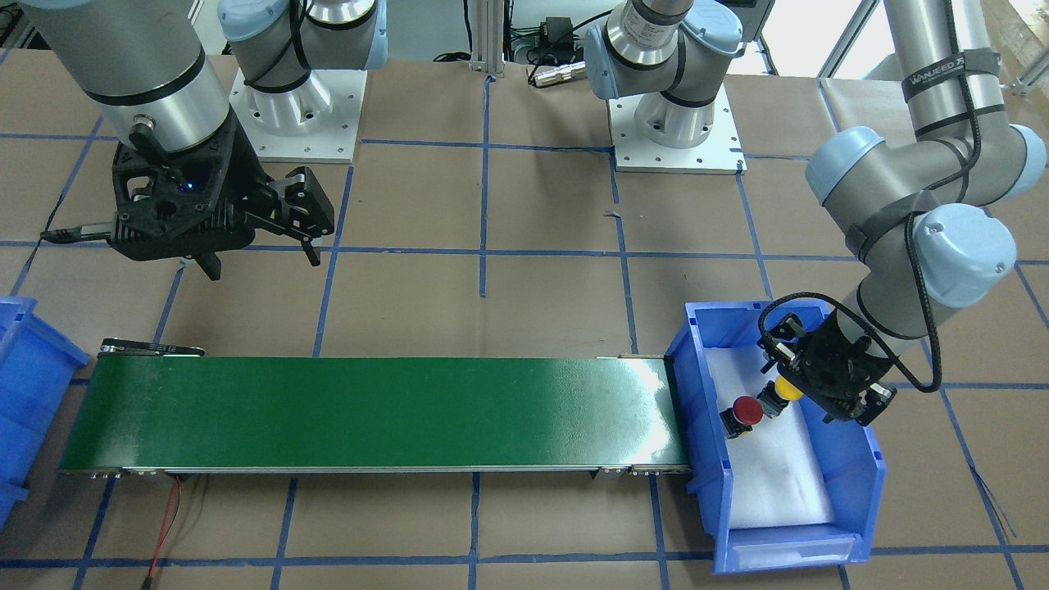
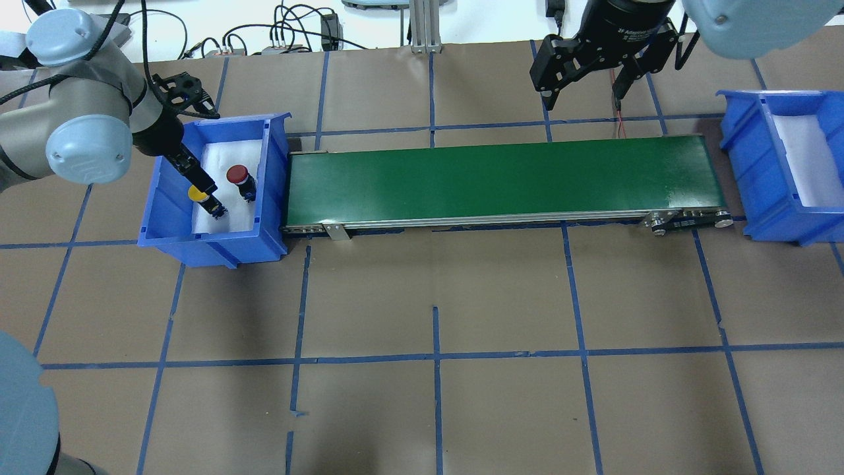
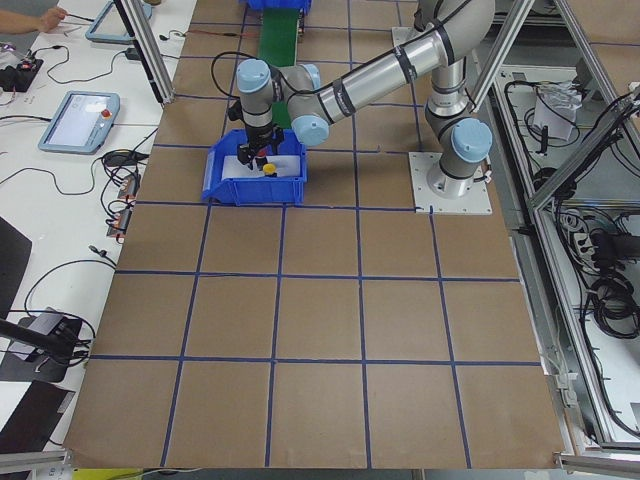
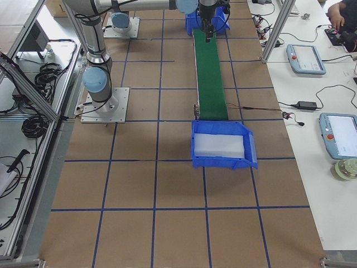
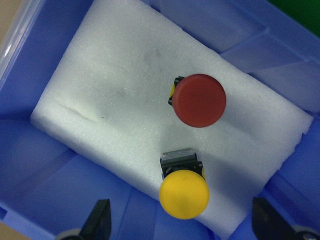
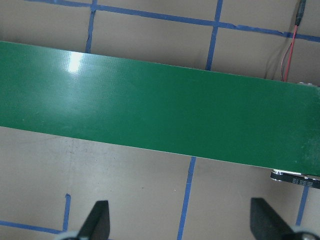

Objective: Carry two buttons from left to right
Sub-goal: 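Lower the left gripper and close it on the yellow button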

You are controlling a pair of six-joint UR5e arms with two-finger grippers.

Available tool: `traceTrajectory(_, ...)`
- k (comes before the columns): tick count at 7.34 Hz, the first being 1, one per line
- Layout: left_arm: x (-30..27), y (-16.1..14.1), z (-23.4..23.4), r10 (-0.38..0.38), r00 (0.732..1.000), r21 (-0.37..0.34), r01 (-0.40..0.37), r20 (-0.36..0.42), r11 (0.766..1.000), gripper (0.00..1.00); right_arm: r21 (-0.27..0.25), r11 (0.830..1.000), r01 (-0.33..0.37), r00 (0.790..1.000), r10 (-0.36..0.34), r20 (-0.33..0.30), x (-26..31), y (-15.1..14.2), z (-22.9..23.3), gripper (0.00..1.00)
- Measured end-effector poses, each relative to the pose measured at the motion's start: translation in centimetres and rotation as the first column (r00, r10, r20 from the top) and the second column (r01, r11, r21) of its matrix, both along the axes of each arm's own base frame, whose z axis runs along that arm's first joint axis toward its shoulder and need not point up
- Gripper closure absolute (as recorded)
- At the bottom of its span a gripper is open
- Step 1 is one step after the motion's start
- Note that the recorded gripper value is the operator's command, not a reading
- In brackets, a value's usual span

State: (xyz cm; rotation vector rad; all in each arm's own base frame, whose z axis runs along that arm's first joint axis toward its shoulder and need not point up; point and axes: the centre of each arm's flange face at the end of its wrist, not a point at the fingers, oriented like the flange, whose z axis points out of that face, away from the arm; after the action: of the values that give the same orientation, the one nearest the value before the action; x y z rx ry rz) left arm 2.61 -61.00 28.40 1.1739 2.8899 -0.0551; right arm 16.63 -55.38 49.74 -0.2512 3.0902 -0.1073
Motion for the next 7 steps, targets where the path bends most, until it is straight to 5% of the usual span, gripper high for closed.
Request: traceTrajectory(7, -0.1, -0.1, -2.5, 0.052, 0.999, 0.053, -0.051, -0.011, 0.997, 0.2, -0.005, 1.0, 0.0, 1.0, 0.0, -0.003, -0.5, -0.4, 0.1, 0.0)
